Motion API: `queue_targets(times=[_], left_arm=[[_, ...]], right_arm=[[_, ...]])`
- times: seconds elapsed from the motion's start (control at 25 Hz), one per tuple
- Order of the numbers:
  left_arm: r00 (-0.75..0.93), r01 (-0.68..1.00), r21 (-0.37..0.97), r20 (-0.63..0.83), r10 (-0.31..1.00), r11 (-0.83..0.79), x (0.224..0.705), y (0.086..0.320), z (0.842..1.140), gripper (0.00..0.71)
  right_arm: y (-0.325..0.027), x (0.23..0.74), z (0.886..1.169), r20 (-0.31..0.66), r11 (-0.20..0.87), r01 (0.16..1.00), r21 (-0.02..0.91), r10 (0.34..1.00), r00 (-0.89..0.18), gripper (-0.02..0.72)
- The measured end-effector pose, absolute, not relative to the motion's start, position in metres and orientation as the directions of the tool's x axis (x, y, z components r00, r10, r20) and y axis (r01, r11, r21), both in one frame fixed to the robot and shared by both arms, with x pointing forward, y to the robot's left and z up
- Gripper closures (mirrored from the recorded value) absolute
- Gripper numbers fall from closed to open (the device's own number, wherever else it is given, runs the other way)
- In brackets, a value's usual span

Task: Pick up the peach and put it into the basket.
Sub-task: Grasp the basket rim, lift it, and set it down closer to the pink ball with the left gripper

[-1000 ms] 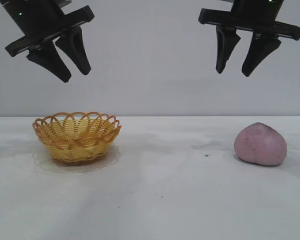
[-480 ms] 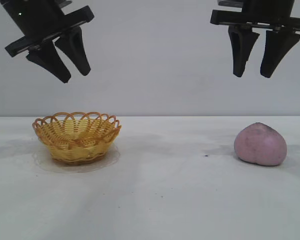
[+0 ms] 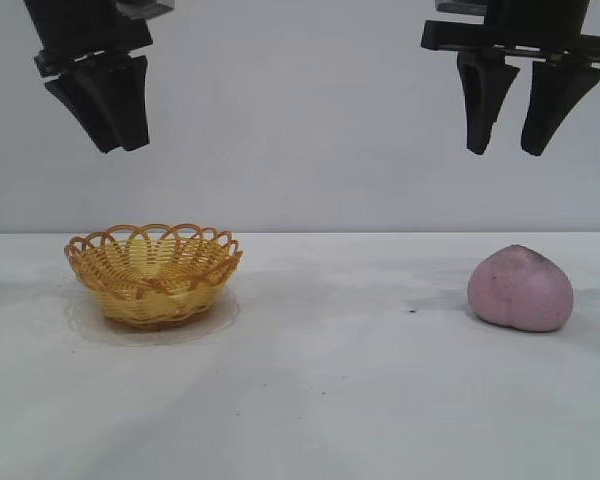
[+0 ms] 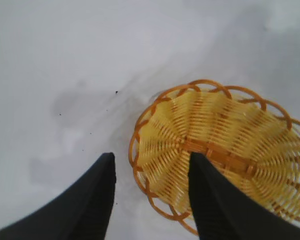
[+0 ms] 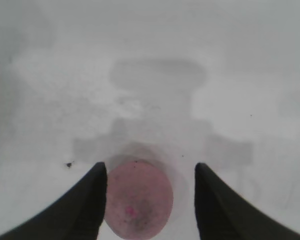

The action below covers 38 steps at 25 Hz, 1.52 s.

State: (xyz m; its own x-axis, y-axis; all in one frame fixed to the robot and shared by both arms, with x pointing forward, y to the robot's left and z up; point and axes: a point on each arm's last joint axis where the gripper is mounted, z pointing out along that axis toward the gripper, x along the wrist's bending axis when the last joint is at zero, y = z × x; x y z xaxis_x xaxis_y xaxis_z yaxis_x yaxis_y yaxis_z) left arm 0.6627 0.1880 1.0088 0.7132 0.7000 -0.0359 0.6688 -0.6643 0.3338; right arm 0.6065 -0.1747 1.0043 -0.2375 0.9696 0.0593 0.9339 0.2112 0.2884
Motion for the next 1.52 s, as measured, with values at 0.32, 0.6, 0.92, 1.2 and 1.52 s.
queue_targets(times=[0.32,0.6,0.92,1.2,1.52], left_arm=[[0.758,0.640,0.275,-0.067,0.649,-0.718,0.687,0.181,0.996,0.375],[0.815,0.572,0.208,-0.034,0.578,-0.794,0.688,0.164,0.974,0.375],[0.853,0.521,0.111,-0.018,0.522,-0.846,0.691,0.151,0.938,0.375],[0.855,0.517,0.103,-0.016,0.518,-0.850,0.695,0.149,0.929,0.608],[0.840,0.524,0.184,0.053,0.540,-0.832,0.706,0.140,0.959,0.422]], right_arm=[[-0.175,0.606,1.004,0.059,0.211,0.934,0.288,0.970,-0.238,0.366],[-0.175,0.607,1.004,0.060,0.211,0.933,0.292,0.970,-0.238,0.366],[-0.174,0.607,1.005,0.060,0.210,0.931,0.299,0.969,-0.238,0.366],[-0.174,0.608,1.005,0.060,0.209,0.930,0.303,0.969,-0.238,0.366],[-0.174,0.608,1.005,0.060,0.209,0.929,0.305,0.969,-0.238,0.366]])
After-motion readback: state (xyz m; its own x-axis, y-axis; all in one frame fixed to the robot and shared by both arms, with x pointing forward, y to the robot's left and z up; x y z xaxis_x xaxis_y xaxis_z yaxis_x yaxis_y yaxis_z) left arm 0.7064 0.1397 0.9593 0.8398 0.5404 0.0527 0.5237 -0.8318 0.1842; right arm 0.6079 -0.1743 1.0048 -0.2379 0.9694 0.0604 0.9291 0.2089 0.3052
